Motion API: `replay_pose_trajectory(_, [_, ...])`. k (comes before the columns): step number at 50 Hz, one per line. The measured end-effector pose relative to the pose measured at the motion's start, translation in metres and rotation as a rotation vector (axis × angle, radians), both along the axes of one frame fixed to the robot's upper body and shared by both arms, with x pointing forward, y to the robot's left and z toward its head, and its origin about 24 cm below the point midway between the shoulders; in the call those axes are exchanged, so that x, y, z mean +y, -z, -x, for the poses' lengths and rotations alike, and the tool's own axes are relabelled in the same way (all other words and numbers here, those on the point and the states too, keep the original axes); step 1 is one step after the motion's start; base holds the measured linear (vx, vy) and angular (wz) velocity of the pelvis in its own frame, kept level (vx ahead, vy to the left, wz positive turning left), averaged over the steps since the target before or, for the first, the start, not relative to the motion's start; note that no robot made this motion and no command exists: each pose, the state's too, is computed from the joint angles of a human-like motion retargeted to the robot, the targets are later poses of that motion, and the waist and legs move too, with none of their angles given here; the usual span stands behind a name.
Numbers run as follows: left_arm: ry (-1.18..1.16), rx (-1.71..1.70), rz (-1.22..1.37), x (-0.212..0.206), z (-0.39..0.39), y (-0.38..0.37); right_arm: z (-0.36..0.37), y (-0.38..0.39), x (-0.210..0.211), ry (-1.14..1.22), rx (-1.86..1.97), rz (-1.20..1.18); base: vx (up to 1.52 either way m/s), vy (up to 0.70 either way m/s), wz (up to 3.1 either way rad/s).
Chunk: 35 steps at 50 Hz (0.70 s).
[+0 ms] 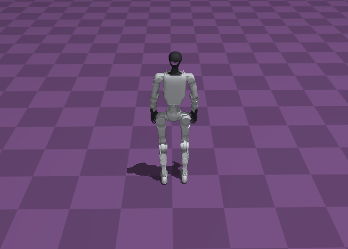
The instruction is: Walk
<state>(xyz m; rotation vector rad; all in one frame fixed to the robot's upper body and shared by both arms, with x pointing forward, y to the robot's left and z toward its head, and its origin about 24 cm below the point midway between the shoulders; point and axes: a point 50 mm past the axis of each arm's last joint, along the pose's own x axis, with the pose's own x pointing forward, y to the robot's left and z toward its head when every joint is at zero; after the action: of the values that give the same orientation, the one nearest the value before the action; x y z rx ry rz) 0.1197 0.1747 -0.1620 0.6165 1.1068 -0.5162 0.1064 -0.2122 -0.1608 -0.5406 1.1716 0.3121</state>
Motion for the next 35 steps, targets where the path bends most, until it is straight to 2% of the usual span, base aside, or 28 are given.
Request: replay_pose_trajectory(35, [-0.026, -0.023, 0.022, -0.0082, -0.0043, -0.0006, 0.0021, -0.0003, -0.0066, -0.017, 0.008, 0.028, 0.0, 0.0, 0.0])
